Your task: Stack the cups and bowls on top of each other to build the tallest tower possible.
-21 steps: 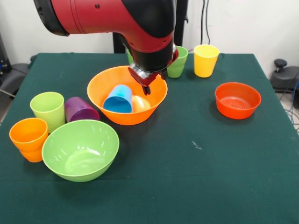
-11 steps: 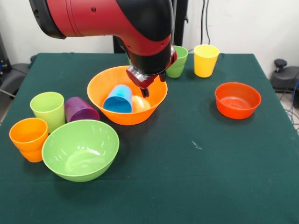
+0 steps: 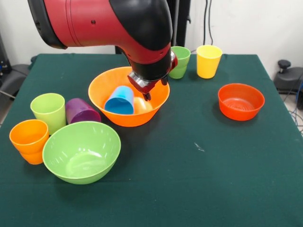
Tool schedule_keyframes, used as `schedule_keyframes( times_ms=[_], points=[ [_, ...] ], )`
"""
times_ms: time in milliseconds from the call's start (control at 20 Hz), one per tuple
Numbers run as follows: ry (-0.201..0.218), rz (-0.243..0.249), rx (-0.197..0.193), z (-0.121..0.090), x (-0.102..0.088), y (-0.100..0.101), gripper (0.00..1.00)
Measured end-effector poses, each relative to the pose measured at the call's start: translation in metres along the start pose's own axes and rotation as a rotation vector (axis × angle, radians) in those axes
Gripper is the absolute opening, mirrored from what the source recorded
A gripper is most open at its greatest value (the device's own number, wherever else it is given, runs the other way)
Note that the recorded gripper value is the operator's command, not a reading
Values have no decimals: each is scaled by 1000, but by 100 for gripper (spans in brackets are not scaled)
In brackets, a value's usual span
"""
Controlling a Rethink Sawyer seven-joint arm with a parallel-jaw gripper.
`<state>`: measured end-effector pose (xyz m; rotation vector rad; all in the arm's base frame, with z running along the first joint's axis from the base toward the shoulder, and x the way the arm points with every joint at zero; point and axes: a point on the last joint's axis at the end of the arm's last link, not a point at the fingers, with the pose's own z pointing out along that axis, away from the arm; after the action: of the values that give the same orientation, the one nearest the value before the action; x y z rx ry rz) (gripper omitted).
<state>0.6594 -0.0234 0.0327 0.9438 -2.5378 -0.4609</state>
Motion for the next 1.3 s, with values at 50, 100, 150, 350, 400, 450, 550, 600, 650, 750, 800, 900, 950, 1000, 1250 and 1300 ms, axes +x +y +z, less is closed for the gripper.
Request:
schedule_keyframes(
  times_ms=[50,100,150,350,400,450,550,600,650,750,800,900,950,1000,1250,1300],
  points=[
    [1,0,-2,1,0,0,100],
    [2,0,-4,3,0,0,100],
    [3,0,-7,4,0,0,100],
    [2,0,-7,4,0,0,100],
    [3,0,-7,4,0,0,100],
    [2,0,-7,4,0,0,100],
    [2,0,-7,4,0,0,100],
    [3,0,-7,4,0,0,100],
    [4,0,-9,4,0,0,100],
    [7,1,-11,4,1,0,100],
    [10,1,-15,3,2,0,100],
    [16,2,-21,2,3,1,100],
    [20,3,-24,1,5,1,100],
    [23,5,-28,-1,6,1,100],
    [45,13,-40,-13,21,-5,100],
    [51,17,-43,-17,26,-7,100]
  ],
)
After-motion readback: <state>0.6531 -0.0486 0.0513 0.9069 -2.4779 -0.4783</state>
